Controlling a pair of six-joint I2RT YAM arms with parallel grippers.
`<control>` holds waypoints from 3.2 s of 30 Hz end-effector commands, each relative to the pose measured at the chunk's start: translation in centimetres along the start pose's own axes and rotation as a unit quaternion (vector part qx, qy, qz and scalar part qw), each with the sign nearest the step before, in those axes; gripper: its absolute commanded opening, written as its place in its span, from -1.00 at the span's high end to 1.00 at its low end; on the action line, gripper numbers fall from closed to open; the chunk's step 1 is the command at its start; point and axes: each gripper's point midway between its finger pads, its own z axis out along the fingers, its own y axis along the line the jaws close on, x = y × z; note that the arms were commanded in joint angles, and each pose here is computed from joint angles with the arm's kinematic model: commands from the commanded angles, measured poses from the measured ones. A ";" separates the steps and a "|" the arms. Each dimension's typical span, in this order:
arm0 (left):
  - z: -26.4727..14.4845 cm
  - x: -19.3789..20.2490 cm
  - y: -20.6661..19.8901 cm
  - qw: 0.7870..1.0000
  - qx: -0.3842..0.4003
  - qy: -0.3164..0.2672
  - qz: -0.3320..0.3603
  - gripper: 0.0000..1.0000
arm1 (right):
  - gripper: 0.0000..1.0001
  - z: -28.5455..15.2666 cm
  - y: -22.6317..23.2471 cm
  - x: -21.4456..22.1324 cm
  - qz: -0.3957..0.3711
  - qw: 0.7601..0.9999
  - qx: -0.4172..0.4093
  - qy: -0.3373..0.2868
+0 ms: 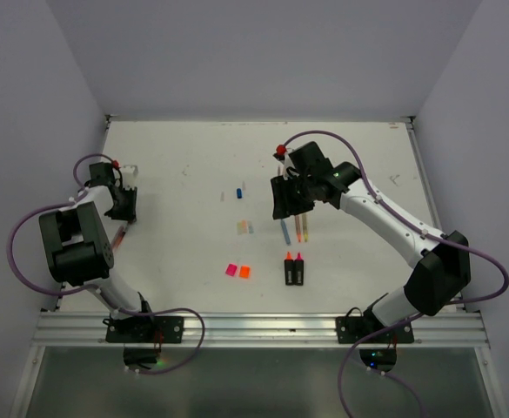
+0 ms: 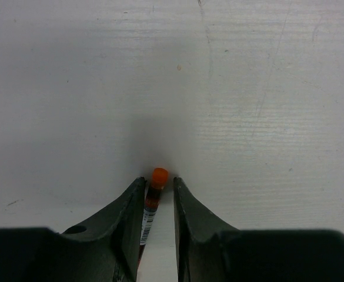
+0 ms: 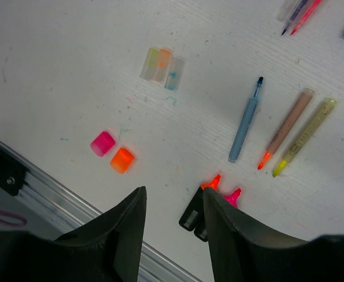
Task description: Open the pen caps
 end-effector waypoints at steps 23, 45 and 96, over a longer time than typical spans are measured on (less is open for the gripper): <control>0.3 4.1 -1.0 0.997 0.007 0.073 -0.026 0.59 | 0.05 -1.4 0.7 -1.0 -0.006 0.999 -0.010 -0.035; -2.6 -3.5 -6.5 0.997 0.072 0.006 -0.019 1.00 | 0.05 -1.5 0.8 -1.4 -0.007 0.999 -0.010 -0.038; -25.4 -12.5 -32.8 0.819 0.484 -0.287 -0.110 0.40 | 1.00 2.8 6.9 -5.6 0.152 0.960 -0.228 -0.057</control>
